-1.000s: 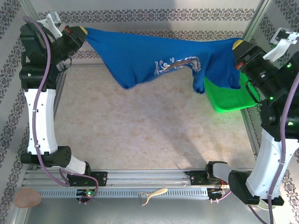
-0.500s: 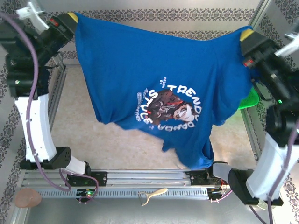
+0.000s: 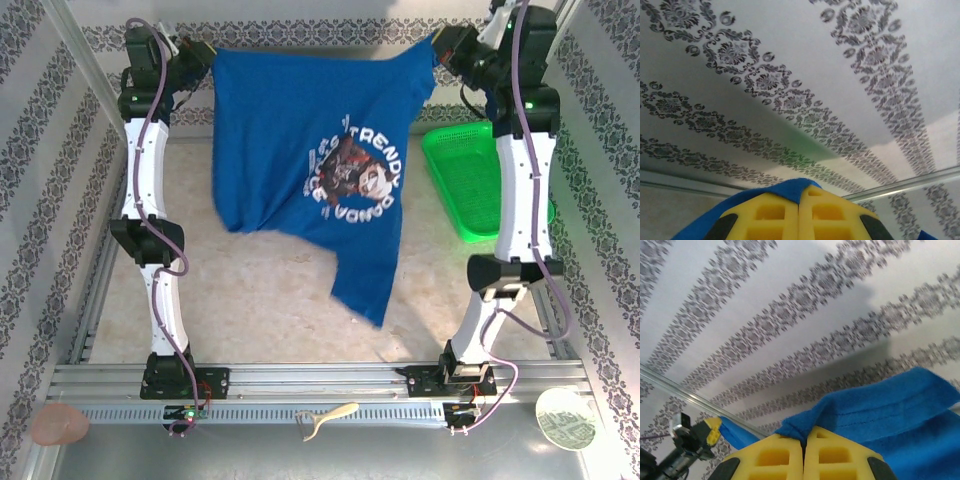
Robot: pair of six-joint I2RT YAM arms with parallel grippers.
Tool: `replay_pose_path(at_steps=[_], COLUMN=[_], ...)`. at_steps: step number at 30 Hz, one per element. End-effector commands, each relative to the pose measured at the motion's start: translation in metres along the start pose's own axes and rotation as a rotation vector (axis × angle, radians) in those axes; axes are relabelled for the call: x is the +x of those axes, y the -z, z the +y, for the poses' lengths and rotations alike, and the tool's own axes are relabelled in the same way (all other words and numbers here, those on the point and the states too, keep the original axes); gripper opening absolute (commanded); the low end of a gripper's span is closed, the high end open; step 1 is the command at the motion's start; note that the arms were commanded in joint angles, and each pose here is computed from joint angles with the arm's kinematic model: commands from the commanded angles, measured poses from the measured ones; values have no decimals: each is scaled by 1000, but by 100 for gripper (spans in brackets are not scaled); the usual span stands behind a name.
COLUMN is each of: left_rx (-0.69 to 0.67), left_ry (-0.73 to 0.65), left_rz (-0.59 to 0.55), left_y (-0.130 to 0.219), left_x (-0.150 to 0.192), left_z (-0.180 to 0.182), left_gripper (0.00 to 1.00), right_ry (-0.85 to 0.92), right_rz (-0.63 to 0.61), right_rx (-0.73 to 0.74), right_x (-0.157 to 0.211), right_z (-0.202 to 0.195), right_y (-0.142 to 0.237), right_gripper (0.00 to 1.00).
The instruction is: Fold the inside-out t-shirt
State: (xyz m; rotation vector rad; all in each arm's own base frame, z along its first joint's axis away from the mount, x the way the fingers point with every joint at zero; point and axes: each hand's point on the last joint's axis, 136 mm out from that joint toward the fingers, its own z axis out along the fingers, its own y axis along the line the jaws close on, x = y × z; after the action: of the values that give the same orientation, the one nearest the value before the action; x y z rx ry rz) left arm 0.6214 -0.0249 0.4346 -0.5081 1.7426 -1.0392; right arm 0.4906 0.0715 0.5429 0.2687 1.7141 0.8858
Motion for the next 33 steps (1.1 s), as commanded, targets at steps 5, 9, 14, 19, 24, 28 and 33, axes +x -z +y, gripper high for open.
replay_pose_path(at_steps=[5,9,14,19,24,28,33], left_rx=[217,165,53,-60,-204,-283,-335], left_ry=[-69,-88,-123,-50,56,123,156], left_rz=[-214,-87,148,162,296,383,409], left_y=[76,76,68,111,148,170,194], left_x=[-72,-46,34,123,231,291,321], left_z=[-90,-75,-27,71,174,224,243], left_gripper=[0,0,0,0,0,0,0], right_ry=[53,123,100,-42,-80,-69,-63], right_rz=[-194,-110,9,182,361,449,501], right_rx=[-121,-35,81,211,348,425,466], right_x=[-53,-14,95,250,378,431,460], right_z=[63,53,-7,-107,-174,-200,-210], right_y=[61,67,83,113,154,185,212], right_gripper=[0,0,0,0,0,0,0])
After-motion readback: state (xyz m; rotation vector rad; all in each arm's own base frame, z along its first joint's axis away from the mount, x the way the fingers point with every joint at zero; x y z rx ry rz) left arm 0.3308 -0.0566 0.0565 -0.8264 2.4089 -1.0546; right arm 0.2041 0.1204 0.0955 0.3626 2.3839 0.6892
